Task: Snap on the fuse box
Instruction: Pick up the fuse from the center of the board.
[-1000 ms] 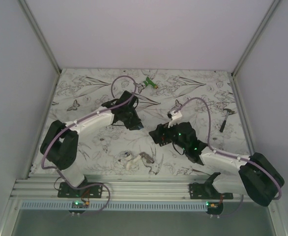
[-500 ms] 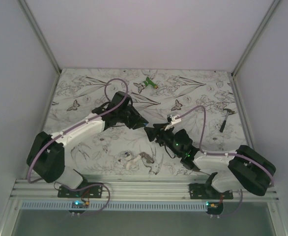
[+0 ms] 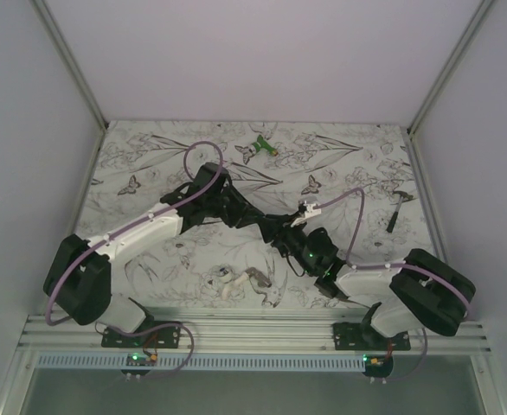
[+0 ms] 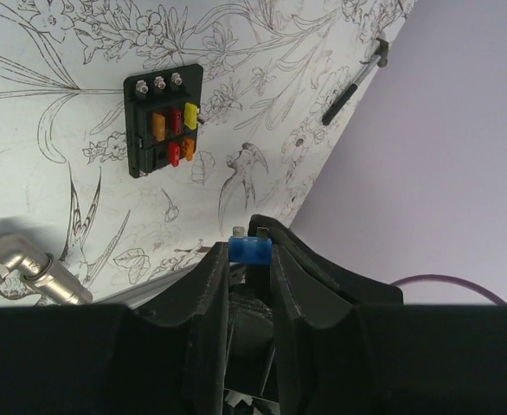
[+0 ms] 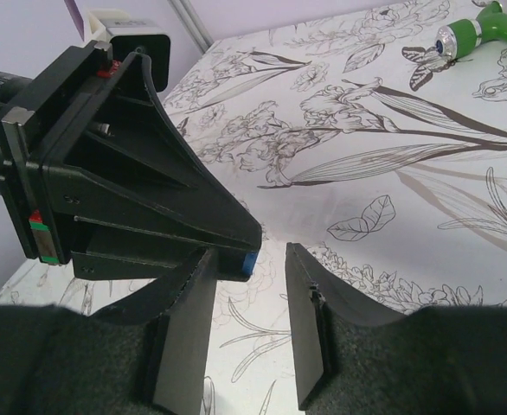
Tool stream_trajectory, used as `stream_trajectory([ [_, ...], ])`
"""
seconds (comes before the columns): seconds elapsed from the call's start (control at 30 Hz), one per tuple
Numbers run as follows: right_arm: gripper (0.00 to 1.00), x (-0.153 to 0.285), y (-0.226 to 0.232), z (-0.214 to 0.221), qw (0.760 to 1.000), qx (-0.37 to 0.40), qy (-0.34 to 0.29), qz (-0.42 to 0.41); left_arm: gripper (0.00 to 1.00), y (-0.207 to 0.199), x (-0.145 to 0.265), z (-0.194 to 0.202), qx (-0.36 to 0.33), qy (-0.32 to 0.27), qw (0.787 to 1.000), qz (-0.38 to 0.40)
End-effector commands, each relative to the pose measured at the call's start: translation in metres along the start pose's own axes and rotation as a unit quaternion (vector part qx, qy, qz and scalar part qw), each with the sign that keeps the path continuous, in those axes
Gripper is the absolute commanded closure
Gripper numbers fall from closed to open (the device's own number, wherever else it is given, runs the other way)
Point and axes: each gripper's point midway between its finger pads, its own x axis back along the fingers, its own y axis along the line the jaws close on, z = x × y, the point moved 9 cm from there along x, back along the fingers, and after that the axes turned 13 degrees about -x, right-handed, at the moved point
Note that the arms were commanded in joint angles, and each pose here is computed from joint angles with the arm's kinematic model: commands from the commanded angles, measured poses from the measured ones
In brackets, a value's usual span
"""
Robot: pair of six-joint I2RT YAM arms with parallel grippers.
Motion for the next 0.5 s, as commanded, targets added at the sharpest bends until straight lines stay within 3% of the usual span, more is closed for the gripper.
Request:
stream_trajectory([
  [0.0, 0.59, -0.011, 0.008, -0.008, 0.999, -0.019, -0.040, -0.003, 0.89, -0.005, 0.002, 0.007, 0.017, 0.023, 0.999, 0.021],
  [0.27, 0.78, -0.016, 0.005, -0.003, 0.999, -0.015, -0.043, 0.008, 0.89, -0.009, 0.004, 0.016, 0.022, 0.040, 0.998, 0.038],
  [0.4, 0.98, -0.018, 0.002, -0.004, 0.999, -0.010, -0.047, 0.019, 0.89, -0.010, 0.005, 0.018, 0.025, 0.042, 0.998, 0.045],
  [0.47, 1.00, -0.018, 0.001, -0.003, 0.999, -0.007, -0.047, 0.025, 0.89, -0.010, 0.006, 0.018, 0.024, 0.042, 0.998, 0.049],
])
